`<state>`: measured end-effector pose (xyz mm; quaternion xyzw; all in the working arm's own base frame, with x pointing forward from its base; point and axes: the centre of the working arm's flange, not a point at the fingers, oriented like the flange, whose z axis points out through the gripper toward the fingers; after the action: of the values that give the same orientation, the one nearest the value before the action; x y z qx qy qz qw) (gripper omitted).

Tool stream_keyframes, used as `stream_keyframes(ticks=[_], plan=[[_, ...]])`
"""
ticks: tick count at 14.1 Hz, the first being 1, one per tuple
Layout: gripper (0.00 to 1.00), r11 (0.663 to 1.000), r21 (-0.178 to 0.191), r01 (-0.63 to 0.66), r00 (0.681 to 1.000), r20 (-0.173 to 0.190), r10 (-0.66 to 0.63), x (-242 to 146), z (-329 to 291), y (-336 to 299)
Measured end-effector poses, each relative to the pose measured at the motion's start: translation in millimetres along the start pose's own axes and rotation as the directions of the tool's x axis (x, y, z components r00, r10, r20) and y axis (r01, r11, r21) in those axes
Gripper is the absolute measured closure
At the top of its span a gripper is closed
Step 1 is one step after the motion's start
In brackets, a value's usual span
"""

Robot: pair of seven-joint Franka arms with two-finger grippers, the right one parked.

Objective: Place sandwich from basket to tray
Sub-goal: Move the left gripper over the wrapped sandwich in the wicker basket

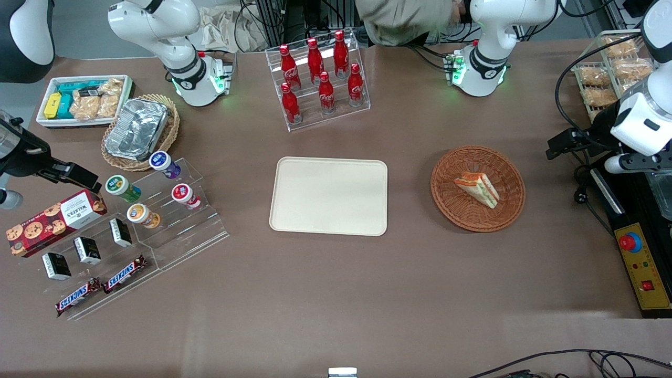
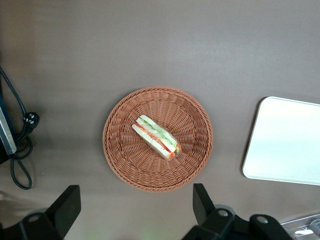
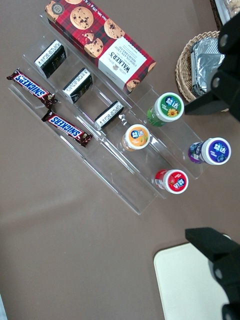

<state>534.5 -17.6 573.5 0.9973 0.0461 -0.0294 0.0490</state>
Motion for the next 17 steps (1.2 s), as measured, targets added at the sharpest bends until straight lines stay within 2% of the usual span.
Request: stream_keyframes(ticks=[5, 9, 10, 13, 14, 17], plan=[[0.0, 1.0, -0.001, 0.005, 1.0, 0.004, -0.005, 0.0, 1.2, 0.4], [0.0, 1.0, 0.007, 0.015, 0.998, 0.067, -0.015, -1.9, 35.0, -4.2], [0.0, 1.0, 0.007, 0.017, 0.998, 0.066, -0.017, -3.4, 47.2, -5.2], [0.0, 0.999, 0.001, 0.033, 0.999, -0.003, -0.033, -21.7, 99.1, -11.9], [0.0, 0.999, -0.001, 0.041, 0.999, -0.016, -0.041, -32.7, 116.5, -14.0], [0.0, 0.991, 0.0, 0.131, 0.991, -0.025, -0.131, -59.7, 159.5, 0.9]])
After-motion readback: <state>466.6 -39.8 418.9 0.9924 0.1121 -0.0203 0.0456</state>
